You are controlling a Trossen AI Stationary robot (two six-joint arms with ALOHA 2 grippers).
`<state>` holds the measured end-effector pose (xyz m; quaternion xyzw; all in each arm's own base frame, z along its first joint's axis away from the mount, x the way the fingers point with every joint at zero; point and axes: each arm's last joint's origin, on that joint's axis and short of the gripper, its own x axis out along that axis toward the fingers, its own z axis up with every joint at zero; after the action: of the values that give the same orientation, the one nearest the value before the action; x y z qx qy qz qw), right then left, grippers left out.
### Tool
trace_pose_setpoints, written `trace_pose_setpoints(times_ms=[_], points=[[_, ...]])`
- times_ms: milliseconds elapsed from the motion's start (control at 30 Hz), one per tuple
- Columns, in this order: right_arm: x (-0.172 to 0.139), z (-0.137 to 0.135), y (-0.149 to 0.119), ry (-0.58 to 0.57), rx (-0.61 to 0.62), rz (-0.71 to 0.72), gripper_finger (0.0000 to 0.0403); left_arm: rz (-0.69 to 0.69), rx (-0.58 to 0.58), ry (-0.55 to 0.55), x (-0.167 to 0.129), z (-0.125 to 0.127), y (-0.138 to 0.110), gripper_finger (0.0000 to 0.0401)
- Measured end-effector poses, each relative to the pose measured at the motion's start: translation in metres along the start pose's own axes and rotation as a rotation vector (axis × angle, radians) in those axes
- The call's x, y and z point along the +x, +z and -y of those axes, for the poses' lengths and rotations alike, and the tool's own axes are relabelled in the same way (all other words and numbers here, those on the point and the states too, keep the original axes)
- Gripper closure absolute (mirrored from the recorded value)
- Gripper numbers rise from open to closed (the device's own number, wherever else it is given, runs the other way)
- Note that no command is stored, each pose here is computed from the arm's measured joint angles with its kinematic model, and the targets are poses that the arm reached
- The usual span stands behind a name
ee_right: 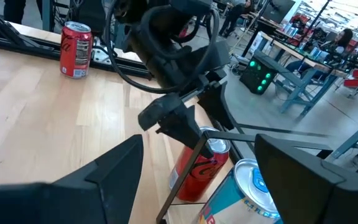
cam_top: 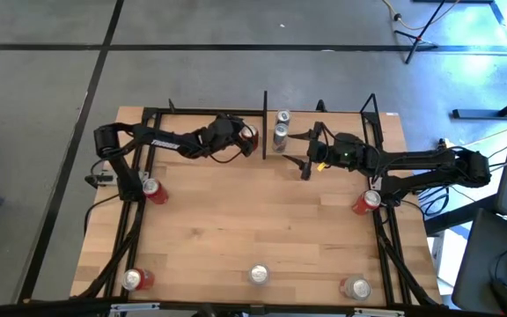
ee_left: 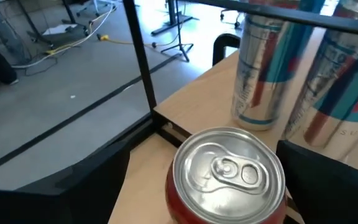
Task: Place canned beverage on shelf
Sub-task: Put the red black soda can on the shelf
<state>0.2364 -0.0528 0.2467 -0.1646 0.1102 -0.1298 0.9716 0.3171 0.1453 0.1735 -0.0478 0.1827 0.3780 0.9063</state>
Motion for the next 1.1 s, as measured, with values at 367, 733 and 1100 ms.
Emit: trace_pose_setpoints(times_ms=[367,733,1100], points=[[0.0,0.0003,0.0007,-0.002,0.001,0.007,0.0107,-0.047,-0.033,-0.082,0.0016,-0.0024,-0.0033,0.0015],[0.0001,0.0003,0.0008,-0.003,0.001,0.008,0.0107,-0.078,-0.012,-0.071,0.0025,-0.0057,-0.0064,0.0057],[0.0002,0.0002,0.0005,-0.001,0.003,0.006,0.0107,-0.088,0.044,-0.164,-0.0022,0.0011,-0.005,0.0172]])
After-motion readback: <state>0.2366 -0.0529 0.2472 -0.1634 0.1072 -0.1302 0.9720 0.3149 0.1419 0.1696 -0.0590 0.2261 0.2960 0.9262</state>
